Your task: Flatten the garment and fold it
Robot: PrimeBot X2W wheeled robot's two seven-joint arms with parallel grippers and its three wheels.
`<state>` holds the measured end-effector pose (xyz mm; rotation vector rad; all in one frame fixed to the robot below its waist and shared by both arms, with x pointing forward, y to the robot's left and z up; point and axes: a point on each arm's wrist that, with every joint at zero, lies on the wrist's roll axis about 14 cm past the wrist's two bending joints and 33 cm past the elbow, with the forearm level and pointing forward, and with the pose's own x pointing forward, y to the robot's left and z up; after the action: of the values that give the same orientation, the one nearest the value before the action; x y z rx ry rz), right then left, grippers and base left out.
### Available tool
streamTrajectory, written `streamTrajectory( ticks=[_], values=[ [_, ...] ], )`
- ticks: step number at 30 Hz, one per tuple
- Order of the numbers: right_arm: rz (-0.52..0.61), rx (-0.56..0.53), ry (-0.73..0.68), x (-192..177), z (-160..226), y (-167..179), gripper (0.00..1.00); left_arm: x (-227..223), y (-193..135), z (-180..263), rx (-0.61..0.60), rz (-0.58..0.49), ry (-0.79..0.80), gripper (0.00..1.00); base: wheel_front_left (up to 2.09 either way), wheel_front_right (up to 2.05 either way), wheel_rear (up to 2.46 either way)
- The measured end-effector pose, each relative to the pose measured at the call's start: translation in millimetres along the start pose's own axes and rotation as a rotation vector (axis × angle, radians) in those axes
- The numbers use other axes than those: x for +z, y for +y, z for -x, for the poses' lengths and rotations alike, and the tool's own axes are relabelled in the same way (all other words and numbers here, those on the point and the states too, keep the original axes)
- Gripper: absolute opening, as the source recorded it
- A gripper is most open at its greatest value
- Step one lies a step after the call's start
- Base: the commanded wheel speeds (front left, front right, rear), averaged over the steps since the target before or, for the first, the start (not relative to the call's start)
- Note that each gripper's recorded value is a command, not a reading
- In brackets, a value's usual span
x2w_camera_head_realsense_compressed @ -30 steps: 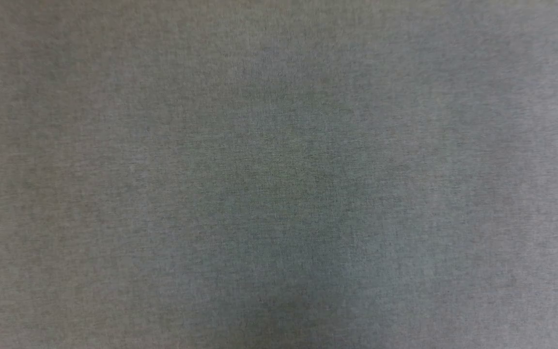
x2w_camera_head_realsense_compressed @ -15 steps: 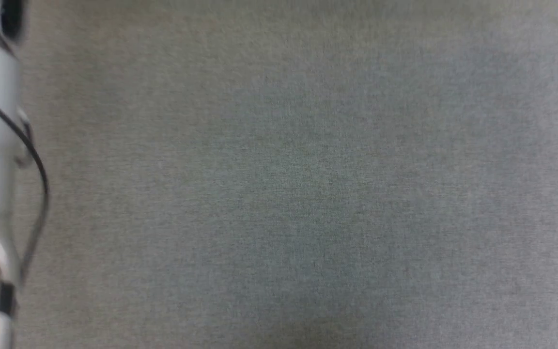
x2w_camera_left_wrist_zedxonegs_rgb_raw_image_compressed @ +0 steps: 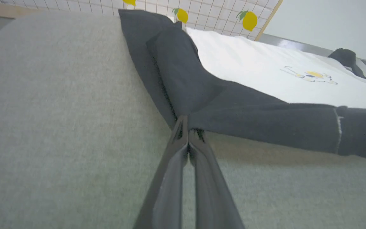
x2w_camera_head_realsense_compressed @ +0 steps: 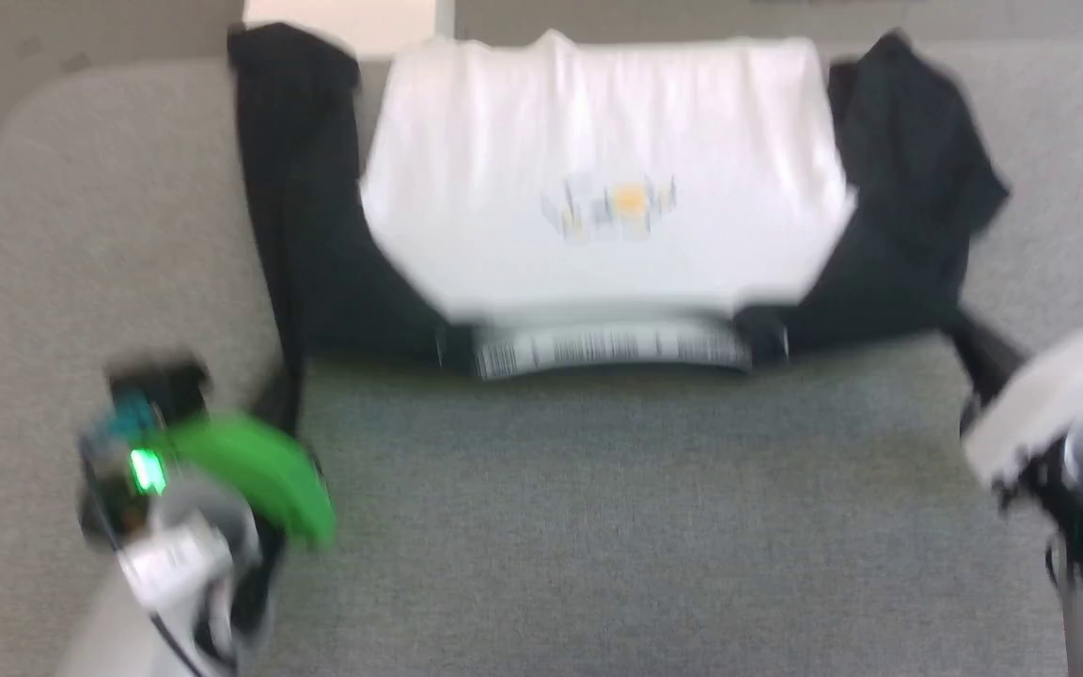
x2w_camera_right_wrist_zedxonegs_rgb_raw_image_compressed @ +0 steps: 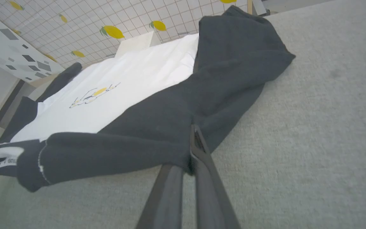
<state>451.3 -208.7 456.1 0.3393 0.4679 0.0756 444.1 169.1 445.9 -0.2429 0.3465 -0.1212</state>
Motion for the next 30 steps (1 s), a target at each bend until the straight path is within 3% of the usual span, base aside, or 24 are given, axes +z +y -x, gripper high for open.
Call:
streamTrajectory(
  ticks=[10,21,22,23,24,25,30],
  values=[
    [0.046,-0.082,0.216,-74.7,68.0,-20.7,0.0,-83.2,0.0,86.9,0.087,0.155,0.304,0.0,0.0,0.0,0.0],
    [0.127,-0.13,0.411,-116.2,101.4,-30.0,0.0,-117.6,0.2,120.8,0.124,0.192,0.458,0.0,0.0,0.0,0.0],
    [0.123,-0.128,0.415,-117.9,101.3,-28.8,0.0,-117.9,0.5,120.4,0.127,0.199,0.454,0.06,0.0,0.0,0.0],
    [0.122,-0.127,0.417,-119.2,101.2,-28.2,0.0,-118.3,1.0,120.5,0.129,0.202,0.453,0.6,0.0,0.0,0.0],
    [0.121,-0.126,0.419,-120.3,101.1,-27.4,0.13,-118.5,1.5,120.4,0.132,0.207,0.45,1.0,0.0,0.0,0.0],
    [0.121,-0.125,0.421,-121.2,101.1,-26.8,1.0,-118.6,1.9,120.2,0.134,0.211,0.448,1.0,0.0,0.0,0.0],
    [0.122,-0.135,0.408,-116.3,104.2,-31.3,1.0,-114.9,10.2,121.8,0.149,0.219,0.456,1.0,0.0,0.0,0.0]
  ],
)
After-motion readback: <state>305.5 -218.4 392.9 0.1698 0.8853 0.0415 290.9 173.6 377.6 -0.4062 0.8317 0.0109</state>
